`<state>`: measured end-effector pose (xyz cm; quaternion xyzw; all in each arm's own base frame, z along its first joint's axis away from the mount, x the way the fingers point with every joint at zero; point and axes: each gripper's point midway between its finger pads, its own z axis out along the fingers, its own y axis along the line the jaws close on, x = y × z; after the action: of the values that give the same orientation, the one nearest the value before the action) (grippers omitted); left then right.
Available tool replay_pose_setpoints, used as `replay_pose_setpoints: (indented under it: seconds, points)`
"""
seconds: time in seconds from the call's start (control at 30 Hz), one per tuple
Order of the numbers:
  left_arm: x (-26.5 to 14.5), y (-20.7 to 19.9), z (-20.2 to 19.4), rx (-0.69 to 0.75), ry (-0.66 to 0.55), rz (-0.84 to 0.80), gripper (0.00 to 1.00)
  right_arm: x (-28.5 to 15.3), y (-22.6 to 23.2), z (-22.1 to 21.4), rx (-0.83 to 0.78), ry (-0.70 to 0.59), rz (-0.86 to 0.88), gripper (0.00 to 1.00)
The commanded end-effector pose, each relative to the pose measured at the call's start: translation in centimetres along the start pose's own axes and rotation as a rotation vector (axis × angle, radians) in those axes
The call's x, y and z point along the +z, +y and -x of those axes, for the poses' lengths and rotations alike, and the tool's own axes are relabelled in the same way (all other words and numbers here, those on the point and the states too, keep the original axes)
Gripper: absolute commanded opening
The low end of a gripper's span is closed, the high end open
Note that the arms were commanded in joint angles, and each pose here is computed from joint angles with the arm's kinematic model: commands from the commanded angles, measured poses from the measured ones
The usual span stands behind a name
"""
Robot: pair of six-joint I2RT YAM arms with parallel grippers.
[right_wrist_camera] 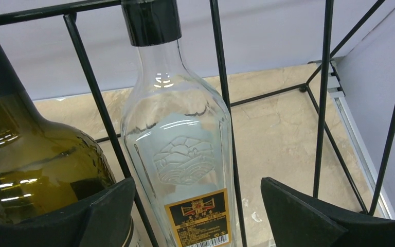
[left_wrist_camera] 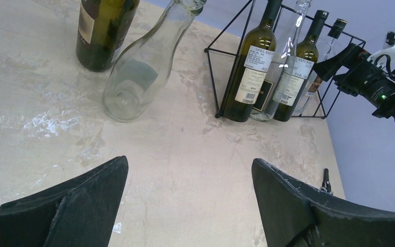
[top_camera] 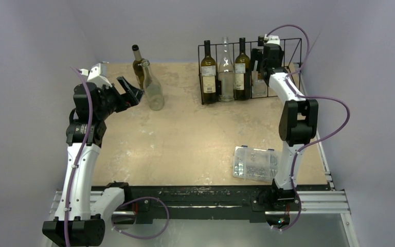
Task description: Put the wine bottle on the wine rack
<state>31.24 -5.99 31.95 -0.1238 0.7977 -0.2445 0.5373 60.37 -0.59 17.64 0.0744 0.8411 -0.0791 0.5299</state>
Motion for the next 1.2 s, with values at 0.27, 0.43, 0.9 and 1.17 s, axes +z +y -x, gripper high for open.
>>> replay_pose_setpoints:
  seconds: [0.27,0.43,0.9,1.17]
  points:
    - [0.1,-0.7,1.6,0.007,-0.045,-0.022,0.90,-8.4,-3.7,7.7,0.168,-0.162,-0.107,0.96]
    - [0.1,-0.5,1.6,0.015,-0.054,-0.022,0.90,-11.8,-2.1,6.2,0.241,-0.175,0.016,0.97]
    - [-3.3,-1.8,5.7,0.109,-0.275,-0.009,0.97,-20.2,10.5,-0.9,0.275,-0.112,0.483,0.98]
    - [-6.4,-3.9,11.4,0.179,-0.463,0.000,0.99,-22.6,15.6,-3.6,0.260,-0.047,0.619,0.98]
